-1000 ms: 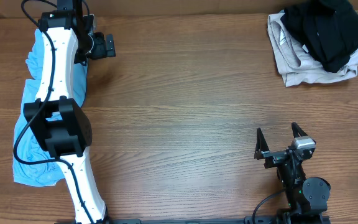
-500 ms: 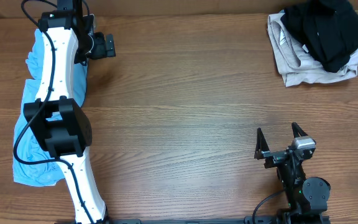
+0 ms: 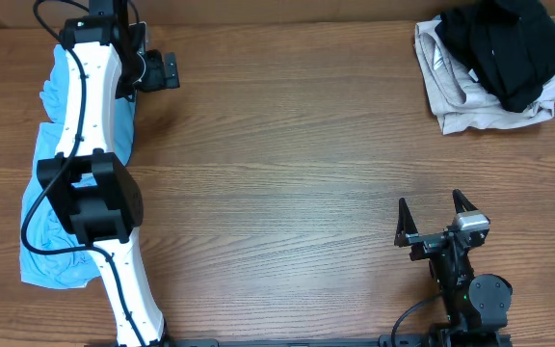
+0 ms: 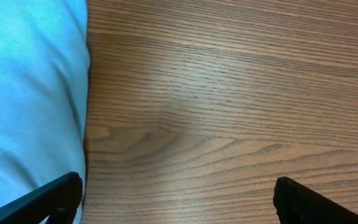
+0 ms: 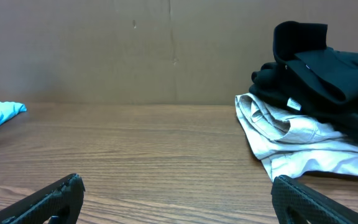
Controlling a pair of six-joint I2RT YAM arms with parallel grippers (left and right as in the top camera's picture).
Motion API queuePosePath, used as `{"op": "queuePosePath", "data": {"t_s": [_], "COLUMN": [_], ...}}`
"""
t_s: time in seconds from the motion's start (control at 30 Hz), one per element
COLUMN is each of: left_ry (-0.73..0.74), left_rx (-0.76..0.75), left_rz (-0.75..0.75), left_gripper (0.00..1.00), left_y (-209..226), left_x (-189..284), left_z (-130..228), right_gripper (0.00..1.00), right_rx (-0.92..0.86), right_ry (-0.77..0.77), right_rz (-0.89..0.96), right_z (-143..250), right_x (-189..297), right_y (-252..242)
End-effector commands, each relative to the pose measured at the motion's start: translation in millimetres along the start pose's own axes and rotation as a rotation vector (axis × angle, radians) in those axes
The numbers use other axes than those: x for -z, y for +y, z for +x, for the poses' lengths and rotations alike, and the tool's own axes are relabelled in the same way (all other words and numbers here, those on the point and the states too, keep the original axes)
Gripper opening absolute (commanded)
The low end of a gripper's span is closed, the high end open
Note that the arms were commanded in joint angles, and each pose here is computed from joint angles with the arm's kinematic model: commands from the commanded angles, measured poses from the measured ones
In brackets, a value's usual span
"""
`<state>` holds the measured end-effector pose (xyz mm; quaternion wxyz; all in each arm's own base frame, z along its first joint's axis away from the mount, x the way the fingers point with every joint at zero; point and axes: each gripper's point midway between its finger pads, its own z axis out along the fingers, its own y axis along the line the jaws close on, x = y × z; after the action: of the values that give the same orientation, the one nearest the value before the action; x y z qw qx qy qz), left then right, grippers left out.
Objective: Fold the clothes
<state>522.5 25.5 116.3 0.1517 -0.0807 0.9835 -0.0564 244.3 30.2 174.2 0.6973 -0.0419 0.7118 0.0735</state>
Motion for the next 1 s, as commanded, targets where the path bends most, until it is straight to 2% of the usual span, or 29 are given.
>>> {"op": "queuePosePath", "data": {"t_s": [0.0, 0.27, 0.6, 0.8, 0.97], "left_ry": [-0.045, -0.248, -0.501, -0.609, -0.631], "left_rx": [-0.029, -0.109, -0.215, -0.226, -0.228], "left_rz": [0.002, 0.052, 0.14, 0.162, 0.166], "left_gripper": [1.0, 1.0, 1.0, 1.0, 1.0], "left_y": [-13.5, -58.3, -109.3, -110.3, -109.5], "left_x": [21.7, 125.1, 257.4, 311.6, 323.9], "left_z": [-4.5, -13.1, 12.3, 29.1, 34.9], "right_gripper": [1.0, 1.0, 1.0, 1.0, 1.0], "right_rx": [-0.004, -0.004, -0.004, -0.004, -0.004], "right_ry": [-0.004, -0.004, -0.004, -0.004, -0.004], "right_rz": [0.003, 0.003, 0.003, 0.003, 0.003], "right_z": [1.8, 1.8, 1.8, 1.8, 1.8], "right_x": [0.0, 0.0, 0.0, 0.0, 0.0], "right_y": [-0.1, -0.1, -0.1, -0.1, -0.1]}}
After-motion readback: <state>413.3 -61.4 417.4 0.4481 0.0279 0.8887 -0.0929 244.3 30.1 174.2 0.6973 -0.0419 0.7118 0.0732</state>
